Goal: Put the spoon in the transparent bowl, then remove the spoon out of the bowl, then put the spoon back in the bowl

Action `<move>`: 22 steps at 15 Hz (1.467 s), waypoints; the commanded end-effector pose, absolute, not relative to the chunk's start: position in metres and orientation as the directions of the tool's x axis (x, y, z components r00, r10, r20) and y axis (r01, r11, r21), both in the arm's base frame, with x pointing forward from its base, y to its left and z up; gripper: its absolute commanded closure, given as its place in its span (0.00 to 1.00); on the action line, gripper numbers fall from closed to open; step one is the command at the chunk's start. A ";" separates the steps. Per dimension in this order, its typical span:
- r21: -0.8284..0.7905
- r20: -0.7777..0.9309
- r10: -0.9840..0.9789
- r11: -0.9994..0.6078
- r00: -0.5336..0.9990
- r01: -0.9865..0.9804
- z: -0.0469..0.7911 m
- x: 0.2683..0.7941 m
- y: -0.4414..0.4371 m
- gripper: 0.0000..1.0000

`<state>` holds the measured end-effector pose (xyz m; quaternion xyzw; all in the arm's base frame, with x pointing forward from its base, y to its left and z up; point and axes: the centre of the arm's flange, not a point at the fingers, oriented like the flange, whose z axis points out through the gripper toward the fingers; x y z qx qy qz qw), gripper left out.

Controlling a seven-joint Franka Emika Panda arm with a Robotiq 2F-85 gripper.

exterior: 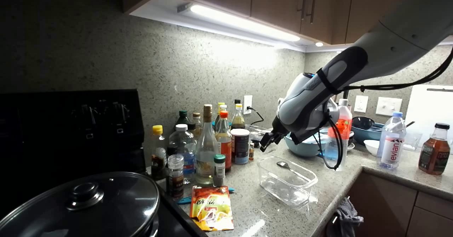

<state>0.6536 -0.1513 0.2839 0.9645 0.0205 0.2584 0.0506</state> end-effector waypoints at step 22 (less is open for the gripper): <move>0.193 0.471 -0.041 -0.970 0.881 -0.149 0.285 0.646 -0.191 0.00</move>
